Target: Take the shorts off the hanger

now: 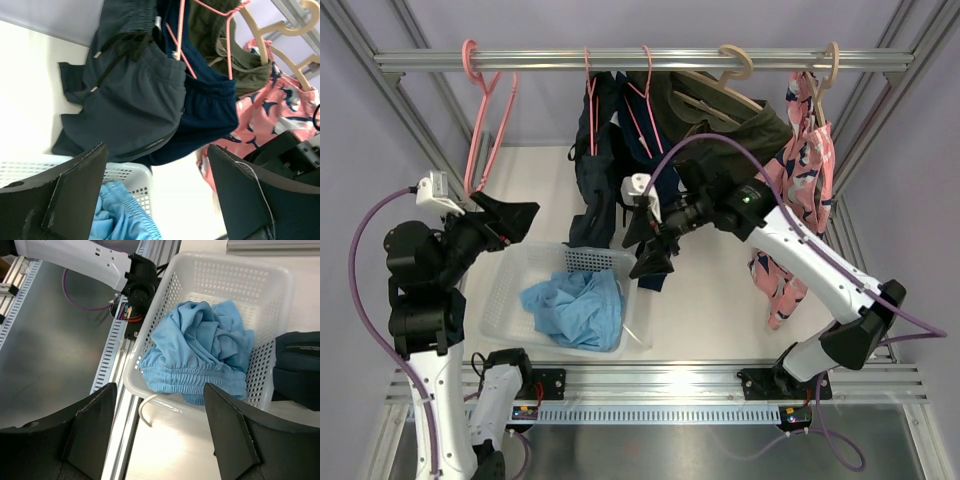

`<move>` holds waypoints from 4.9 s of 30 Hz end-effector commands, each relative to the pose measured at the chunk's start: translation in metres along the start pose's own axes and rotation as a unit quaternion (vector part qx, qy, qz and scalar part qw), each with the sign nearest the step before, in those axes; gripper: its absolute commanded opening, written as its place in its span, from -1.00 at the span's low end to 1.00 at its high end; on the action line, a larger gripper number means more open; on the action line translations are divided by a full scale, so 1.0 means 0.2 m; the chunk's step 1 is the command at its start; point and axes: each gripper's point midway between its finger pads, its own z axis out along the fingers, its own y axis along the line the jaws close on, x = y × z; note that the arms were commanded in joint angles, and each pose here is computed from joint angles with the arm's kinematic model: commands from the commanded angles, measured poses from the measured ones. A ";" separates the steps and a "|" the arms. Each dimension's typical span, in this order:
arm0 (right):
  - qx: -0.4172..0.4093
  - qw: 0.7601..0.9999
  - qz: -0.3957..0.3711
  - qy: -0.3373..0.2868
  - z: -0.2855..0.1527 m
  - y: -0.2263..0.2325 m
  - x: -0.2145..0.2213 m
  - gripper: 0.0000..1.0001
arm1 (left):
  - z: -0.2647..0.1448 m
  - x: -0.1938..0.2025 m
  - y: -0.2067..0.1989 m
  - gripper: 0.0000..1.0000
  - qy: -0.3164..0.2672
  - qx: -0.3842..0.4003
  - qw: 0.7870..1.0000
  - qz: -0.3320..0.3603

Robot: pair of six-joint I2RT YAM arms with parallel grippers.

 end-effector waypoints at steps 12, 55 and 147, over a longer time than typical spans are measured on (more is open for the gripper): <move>0.079 0.993 0.065 -0.062 -0.40 -0.07 -0.02 0.55 | 0.49 -0.20 -0.26 0.44 -0.002 -0.011 0.998 0.066; 0.157 0.971 0.138 -0.116 -0.62 -0.14 0.12 0.54 | 1.32 -0.19 -0.22 -0.42 0.000 -0.027 0.978 0.205; 0.463 0.866 0.009 -0.189 -1.12 -0.15 -0.61 0.58 | -0.10 -0.05 -1.25 -1.00 0.059 0.509 0.843 0.165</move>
